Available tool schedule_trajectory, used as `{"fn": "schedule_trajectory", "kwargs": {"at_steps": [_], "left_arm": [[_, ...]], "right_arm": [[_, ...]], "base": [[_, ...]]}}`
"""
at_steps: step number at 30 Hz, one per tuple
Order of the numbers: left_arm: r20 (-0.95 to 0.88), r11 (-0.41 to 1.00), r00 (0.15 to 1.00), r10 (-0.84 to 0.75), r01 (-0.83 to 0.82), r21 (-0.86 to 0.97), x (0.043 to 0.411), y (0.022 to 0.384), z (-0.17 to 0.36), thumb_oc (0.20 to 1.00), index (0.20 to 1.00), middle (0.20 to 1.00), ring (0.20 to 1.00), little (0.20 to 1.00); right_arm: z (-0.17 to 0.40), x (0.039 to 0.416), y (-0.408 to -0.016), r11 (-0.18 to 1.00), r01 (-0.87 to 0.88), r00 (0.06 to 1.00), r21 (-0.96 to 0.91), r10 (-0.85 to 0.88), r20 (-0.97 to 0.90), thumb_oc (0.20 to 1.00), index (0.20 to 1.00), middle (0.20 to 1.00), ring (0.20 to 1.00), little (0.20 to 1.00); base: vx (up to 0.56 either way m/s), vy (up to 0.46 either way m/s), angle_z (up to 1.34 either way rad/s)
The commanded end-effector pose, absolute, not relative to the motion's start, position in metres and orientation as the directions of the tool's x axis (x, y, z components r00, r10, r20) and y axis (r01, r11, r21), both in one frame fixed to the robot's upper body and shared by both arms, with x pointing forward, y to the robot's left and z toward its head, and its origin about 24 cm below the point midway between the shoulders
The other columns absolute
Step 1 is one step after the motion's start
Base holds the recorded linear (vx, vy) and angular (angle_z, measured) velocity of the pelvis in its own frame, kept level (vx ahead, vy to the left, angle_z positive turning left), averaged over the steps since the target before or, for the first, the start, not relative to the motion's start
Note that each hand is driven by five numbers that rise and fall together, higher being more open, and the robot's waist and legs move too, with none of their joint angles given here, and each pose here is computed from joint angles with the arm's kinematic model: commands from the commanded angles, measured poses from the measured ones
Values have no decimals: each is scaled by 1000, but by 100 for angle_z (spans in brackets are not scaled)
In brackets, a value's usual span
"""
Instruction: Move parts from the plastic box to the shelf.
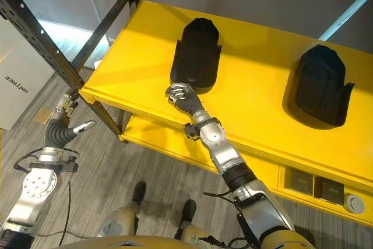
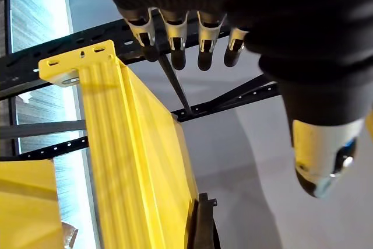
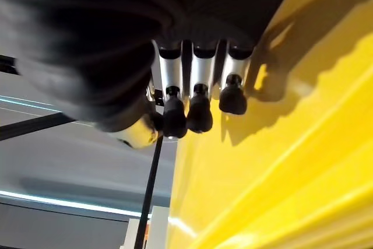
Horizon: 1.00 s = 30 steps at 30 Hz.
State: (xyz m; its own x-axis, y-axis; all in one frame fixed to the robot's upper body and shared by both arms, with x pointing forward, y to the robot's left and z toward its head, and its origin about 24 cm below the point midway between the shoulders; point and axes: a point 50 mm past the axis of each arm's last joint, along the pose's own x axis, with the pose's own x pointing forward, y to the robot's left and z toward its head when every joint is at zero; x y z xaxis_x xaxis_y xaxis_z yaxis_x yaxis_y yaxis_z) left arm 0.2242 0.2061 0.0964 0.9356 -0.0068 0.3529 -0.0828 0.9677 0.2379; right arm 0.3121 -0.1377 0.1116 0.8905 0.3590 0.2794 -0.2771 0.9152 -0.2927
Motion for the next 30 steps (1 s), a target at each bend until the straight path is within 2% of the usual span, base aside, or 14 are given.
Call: {"fn": "schedule_trajectory", "kwargs": {"at_steps": [1, 6, 7, 8, 9, 16, 22, 30], "left_arm": [[464, 949, 886, 13, -157, 273, 224, 217, 116, 1000, 1000, 1000, 1000, 1000], [452, 924, 890, 55, -216, 314, 216, 229, 113, 1000, 1000, 1000, 1000, 1000], [455, 917, 889, 59, -228, 327, 215, 230, 114, 1000, 1000, 1000, 1000, 1000], [458, 913, 887, 68, -240, 329, 214, 232, 114, 1000, 1000, 1000, 1000, 1000], [456, 913, 887, 72, -243, 328, 213, 231, 113, 1000, 1000, 1000, 1000, 1000], [455, 919, 889, 47, -217, 329, 214, 223, 111, 1000, 1000, 1000, 1000, 1000], [468, 945, 881, -77, -85, 316, 223, 196, 115, 1000, 1000, 1000, 1000, 1000], [513, 941, 848, -135, -53, 335, 237, 187, 129, 1000, 1000, 1000, 1000, 1000]], "right_arm": [[141, 283, -157, 928, -236, 817, -287, 350, 458, 200, 200, 200, 200, 200], [140, 240, -189, 937, -138, 825, -322, 288, 485, 200, 200, 200, 200, 200], [142, 232, -193, 928, -115, 823, -354, 289, 490, 555, 555, 555, 555, 555], [143, 226, -198, 926, -89, 824, -366, 275, 495, 947, 947, 947, 947, 947], [144, 220, -201, 931, -74, 827, -356, 257, 499, 1000, 1000, 1000, 1000, 1000], [132, 192, -225, 932, 47, 879, -359, 132, 458, 1000, 1000, 1000, 1000, 1000], [121, 180, -244, 916, 169, 903, -365, 4, 429, 1000, 1000, 1000, 1000, 1000], [123, 194, -240, 907, 218, 881, -361, -24, 473, 1000, 1000, 1000, 1000, 1000]], "base": [[29, 41, -8], [25, 53, -22], [22, 66, -35], [6, 48, -45], [-9, 45, -58], [-5, 37, -47], [-34, 48, -67], [-114, -28, -140]]}}
